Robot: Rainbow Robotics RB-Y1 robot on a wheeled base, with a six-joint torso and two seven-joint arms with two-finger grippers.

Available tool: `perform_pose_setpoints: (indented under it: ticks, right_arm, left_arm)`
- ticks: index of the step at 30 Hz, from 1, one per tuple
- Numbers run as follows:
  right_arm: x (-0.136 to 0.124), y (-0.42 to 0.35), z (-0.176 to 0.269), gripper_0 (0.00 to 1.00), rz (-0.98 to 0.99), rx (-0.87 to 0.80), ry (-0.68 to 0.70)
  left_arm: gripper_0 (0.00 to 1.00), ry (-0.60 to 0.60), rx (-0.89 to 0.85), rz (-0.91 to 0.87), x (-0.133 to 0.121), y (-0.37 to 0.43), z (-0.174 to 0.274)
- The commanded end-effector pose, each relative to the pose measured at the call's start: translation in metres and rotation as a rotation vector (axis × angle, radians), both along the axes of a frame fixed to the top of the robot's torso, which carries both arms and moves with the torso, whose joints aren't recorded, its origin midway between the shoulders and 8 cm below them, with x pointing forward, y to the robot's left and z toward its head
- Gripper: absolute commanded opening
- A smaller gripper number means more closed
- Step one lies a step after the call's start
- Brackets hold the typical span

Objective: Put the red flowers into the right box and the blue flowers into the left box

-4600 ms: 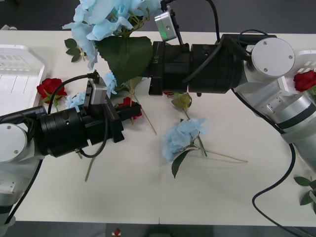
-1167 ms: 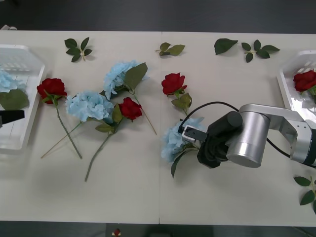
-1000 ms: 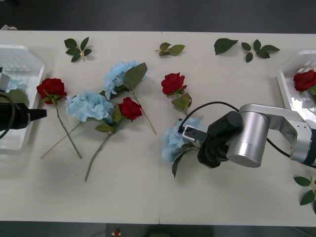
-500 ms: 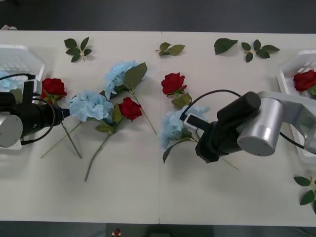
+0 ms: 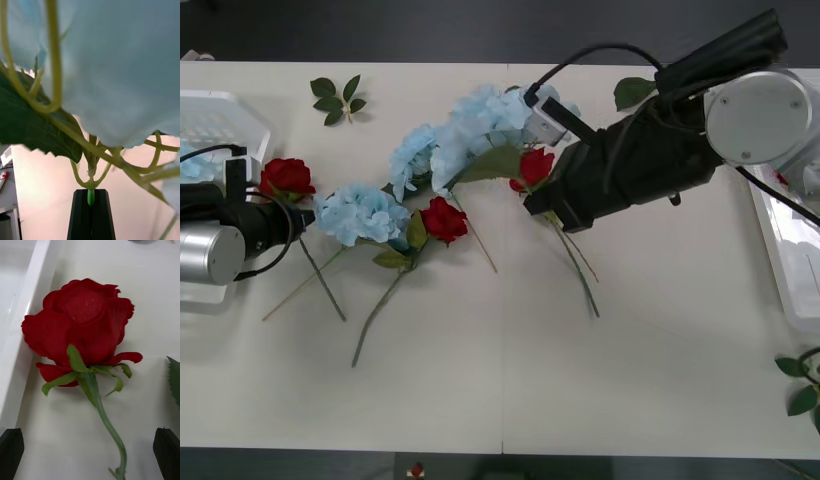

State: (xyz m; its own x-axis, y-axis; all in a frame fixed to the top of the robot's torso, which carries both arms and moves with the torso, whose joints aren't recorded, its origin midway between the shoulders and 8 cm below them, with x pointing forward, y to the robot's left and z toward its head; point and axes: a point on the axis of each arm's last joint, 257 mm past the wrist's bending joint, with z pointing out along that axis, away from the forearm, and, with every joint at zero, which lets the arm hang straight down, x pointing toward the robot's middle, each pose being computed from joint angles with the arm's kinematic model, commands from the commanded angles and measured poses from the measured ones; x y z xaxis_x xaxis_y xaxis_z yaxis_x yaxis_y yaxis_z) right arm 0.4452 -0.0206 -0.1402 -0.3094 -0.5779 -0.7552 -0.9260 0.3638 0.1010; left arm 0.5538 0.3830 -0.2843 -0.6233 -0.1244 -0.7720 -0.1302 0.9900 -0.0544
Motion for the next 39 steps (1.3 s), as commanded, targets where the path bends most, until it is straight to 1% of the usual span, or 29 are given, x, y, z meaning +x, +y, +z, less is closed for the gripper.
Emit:
perform_pose_setpoints:
  ticks: [1,5,9,11,13,14,19,21,22,26,28,29,33,39]
  right_arm:
    - [0.003,0.028,0.026,0.00,0.092,0.074,-0.047]
    - [0.010,0.044,0.037,0.00,0.118,0.162,-0.048]
    - [0.013,0.063,0.049,0.00,0.129,0.258,-0.029]
    - [0.015,0.070,0.054,0.00,0.126,0.295,-0.010]
    - [0.014,0.080,0.058,0.00,0.129,0.330,0.012]
    - [0.013,0.082,0.058,0.00,0.131,0.337,0.019]
    - [0.010,0.100,0.064,0.00,0.122,0.424,0.091]
    - [0.011,0.102,0.066,0.00,0.117,0.438,0.098]
    - [0.011,0.105,0.069,0.00,0.113,0.455,0.101]
    - [0.011,0.115,0.081,0.00,0.103,0.512,0.117]
    - [0.011,0.119,0.089,0.00,0.096,0.545,0.127]
    - [0.011,0.119,0.090,0.00,0.096,0.551,0.130]
    - [0.007,0.125,0.098,0.00,0.104,0.580,0.149]
    - [0.002,0.132,0.100,0.00,0.116,0.591,0.158]
  left_arm:
    - [1.00,-0.053,0.000,0.007,0.014,0.002,0.014]
    - [1.00,-0.047,-0.067,-0.025,0.012,-0.016,0.022]
    - [1.00,-0.023,-0.099,-0.098,-0.005,-0.046,0.043]
    - [1.00,-0.014,-0.106,-0.124,-0.019,-0.052,0.054]
    - [1.00,-0.008,-0.117,-0.148,-0.039,-0.055,0.066]
    - [1.00,-0.008,-0.118,-0.157,-0.043,-0.056,0.070]
    - [1.00,-0.018,-0.132,-0.230,-0.087,-0.069,0.095]
    - [1.00,-0.024,-0.130,-0.252,-0.096,-0.072,0.100]
    - [1.00,-0.042,-0.117,-0.297,-0.107,-0.076,0.109]
    - [1.00,-0.057,-0.122,-0.408,-0.131,-0.096,0.118]
    - [1.00,-0.073,-0.180,-0.484,-0.141,-0.118,0.121]
    - [1.00,-0.078,-0.198,-0.506,-0.143,-0.125,0.122]
    - [1.00,-0.145,-0.260,-0.686,-0.159,-0.172,0.133]
    - [1.00,-0.241,-0.322,-0.862,-0.176,-0.232,0.139]
